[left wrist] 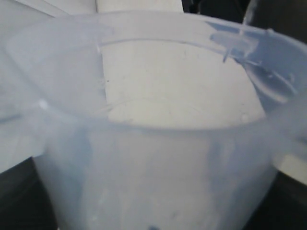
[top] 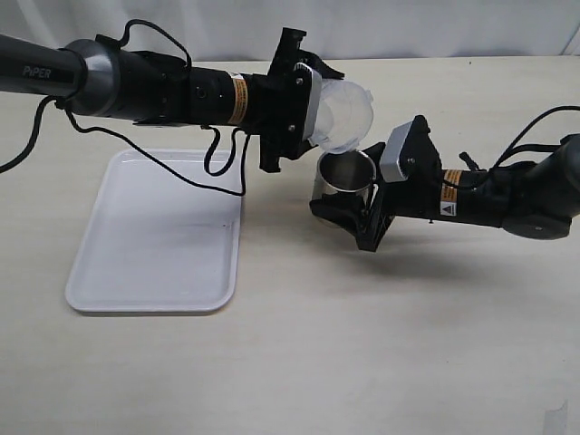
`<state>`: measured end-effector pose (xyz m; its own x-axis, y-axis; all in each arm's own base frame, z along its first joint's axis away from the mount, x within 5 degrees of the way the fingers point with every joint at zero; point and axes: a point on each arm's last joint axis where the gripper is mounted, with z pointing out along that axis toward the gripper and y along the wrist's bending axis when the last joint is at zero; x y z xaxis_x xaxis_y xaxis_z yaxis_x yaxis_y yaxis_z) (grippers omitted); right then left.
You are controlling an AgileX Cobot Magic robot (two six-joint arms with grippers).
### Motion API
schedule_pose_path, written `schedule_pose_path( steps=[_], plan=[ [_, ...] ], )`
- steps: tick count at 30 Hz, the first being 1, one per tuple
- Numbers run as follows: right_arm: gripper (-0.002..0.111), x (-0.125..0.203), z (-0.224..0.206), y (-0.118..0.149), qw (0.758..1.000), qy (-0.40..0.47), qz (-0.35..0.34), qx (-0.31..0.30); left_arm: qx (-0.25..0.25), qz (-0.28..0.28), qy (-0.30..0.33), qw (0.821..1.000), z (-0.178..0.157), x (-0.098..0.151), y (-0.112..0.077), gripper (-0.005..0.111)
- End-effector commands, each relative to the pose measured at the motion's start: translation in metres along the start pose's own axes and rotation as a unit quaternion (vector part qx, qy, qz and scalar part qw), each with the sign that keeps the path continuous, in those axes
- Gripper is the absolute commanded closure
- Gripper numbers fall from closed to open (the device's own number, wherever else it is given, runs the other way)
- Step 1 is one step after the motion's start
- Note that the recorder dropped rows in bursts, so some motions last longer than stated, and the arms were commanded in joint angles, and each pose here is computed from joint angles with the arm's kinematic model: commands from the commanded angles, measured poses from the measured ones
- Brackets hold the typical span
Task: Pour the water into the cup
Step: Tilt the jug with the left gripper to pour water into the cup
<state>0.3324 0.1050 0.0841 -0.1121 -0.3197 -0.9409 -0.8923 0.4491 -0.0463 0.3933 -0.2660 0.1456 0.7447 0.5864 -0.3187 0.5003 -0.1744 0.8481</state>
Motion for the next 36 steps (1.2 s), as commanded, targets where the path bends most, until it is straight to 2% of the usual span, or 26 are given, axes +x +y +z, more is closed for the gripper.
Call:
schedule_pose_path(
  steps=[1,17,24,36],
  plan=[
    [0.104,-0.0033,-0.0006,-0.0013,1.000,-0.014,0.000,-0.002,-0.017,0.029,-0.008,0.999,-0.0031,-0.0053,0.0110,0.107],
    [0.104,-0.0003,0.0008,0.0002,1.000,-0.011,-0.004,-0.014,-0.017,0.055,-0.008,0.998,-0.0031,-0.0053,0.0110,0.107],
    [0.104,0.0017,0.0062,-0.0012,0.999,-0.014,0.002,-0.045,-0.018,0.077,-0.007,0.997,-0.0031,-0.0053,0.0110,0.107],
    [0.104,0.0026,0.0068,-0.0026,0.999,-0.014,0.006,-0.040,-0.009,0.096,0.012,0.995,-0.0031,-0.0017,0.0099,0.107]
  ],
)
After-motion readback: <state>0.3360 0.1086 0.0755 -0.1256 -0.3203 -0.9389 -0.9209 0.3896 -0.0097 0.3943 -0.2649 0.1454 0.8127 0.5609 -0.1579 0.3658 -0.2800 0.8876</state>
